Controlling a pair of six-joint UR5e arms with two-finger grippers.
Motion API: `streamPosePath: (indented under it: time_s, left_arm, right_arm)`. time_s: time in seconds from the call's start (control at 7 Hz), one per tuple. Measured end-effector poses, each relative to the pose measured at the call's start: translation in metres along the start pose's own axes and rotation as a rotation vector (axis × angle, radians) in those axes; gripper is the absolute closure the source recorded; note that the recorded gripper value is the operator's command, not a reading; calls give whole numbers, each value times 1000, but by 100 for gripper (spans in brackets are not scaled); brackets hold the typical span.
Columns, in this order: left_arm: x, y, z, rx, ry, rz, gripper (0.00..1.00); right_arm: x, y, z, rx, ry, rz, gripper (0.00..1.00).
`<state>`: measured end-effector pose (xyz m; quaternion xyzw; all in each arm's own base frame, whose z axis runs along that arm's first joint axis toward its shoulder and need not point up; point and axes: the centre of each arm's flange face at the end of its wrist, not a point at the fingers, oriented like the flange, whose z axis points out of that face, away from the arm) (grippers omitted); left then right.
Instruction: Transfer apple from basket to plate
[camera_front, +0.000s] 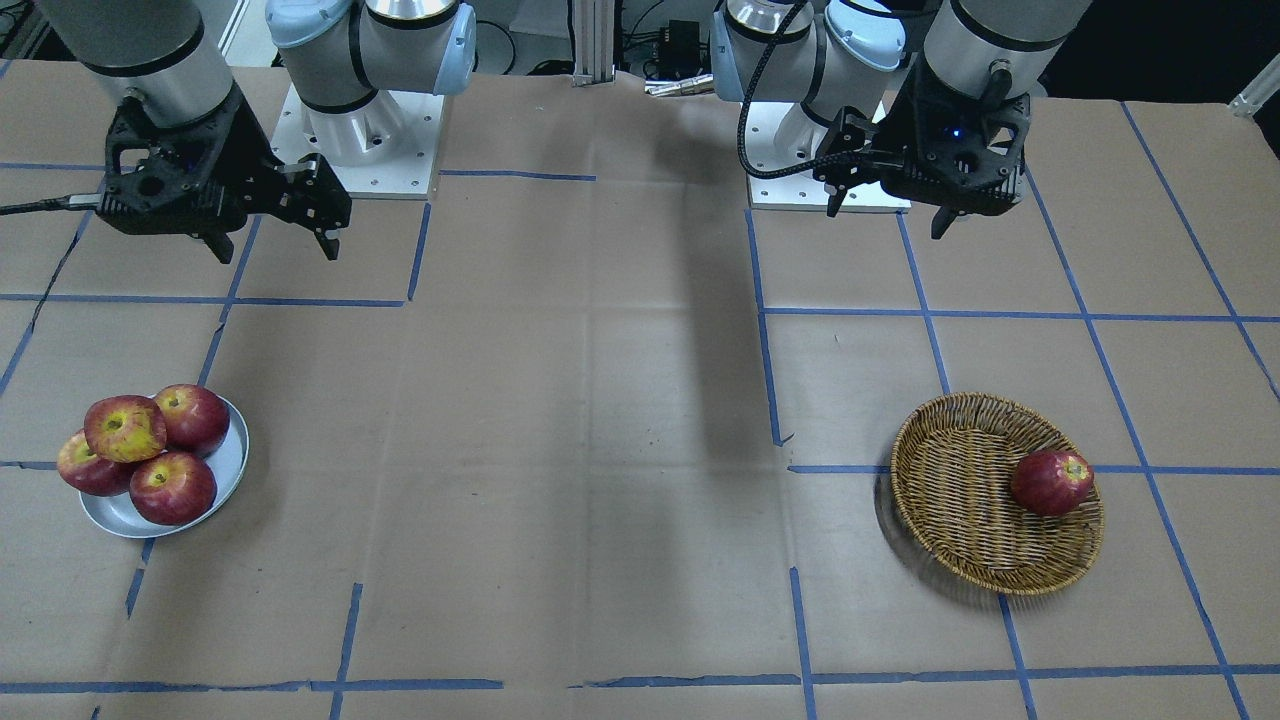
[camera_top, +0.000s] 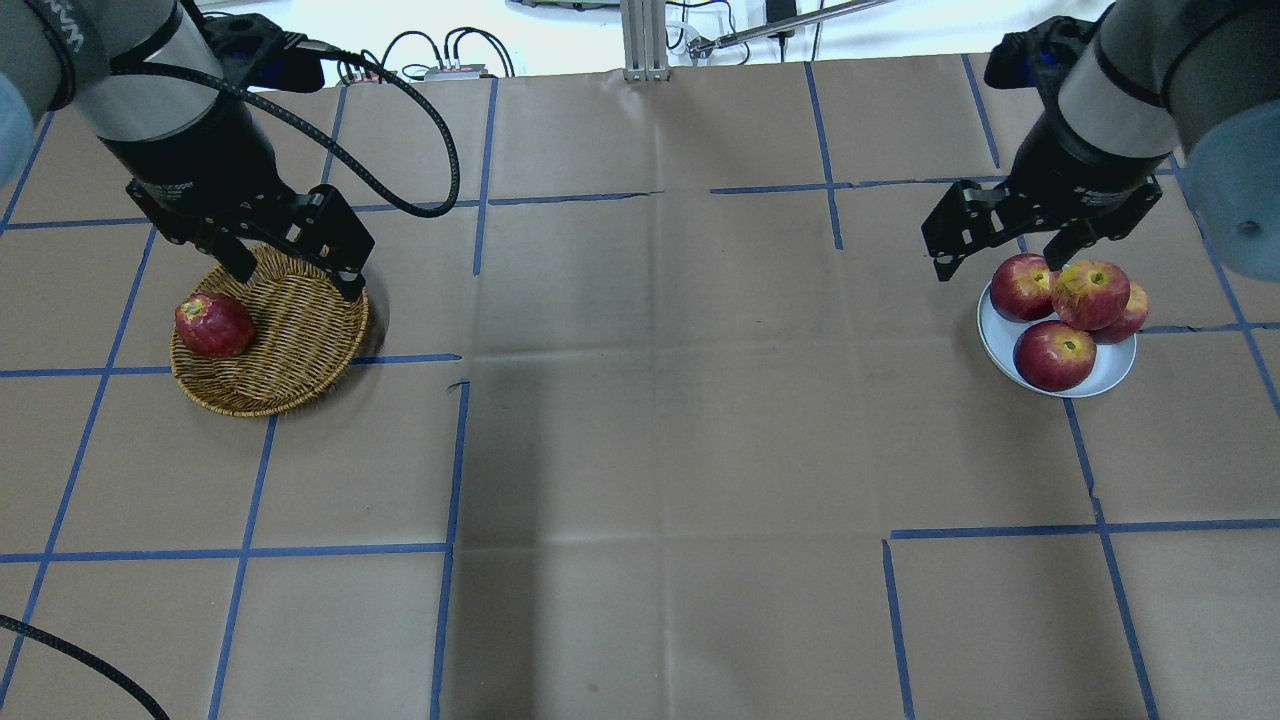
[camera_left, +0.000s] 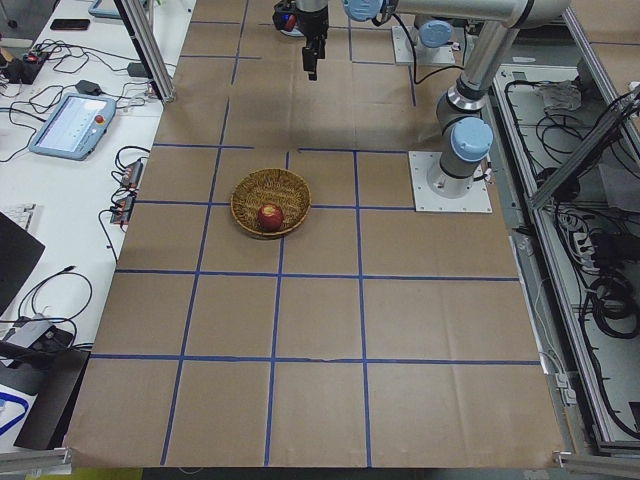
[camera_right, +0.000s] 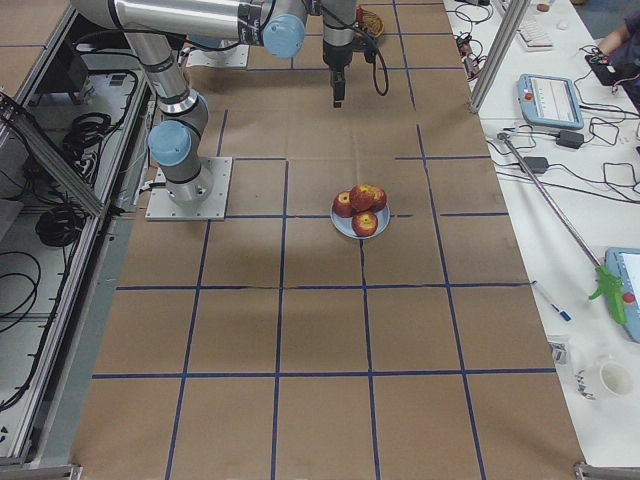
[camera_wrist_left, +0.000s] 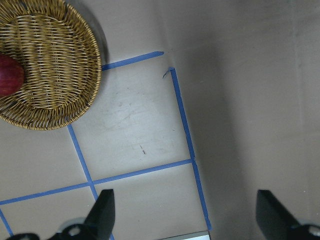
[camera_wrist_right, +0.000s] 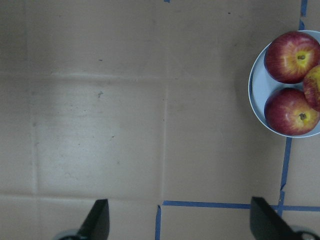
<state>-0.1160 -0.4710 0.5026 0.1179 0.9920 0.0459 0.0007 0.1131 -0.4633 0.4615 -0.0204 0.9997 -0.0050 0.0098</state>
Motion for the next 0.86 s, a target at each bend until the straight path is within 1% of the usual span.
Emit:
streamPosePath:
  time_s: [0.29, 0.86]
  left_arm:
    - [0, -1, 1, -2, 1, 0, 1]
    - [0, -4, 1, 0, 8, -1, 1]
  right_arm:
    - [-16, 3, -4, -1, 1, 11, 0]
    - [-18, -2, -10, -15, 1, 26, 0]
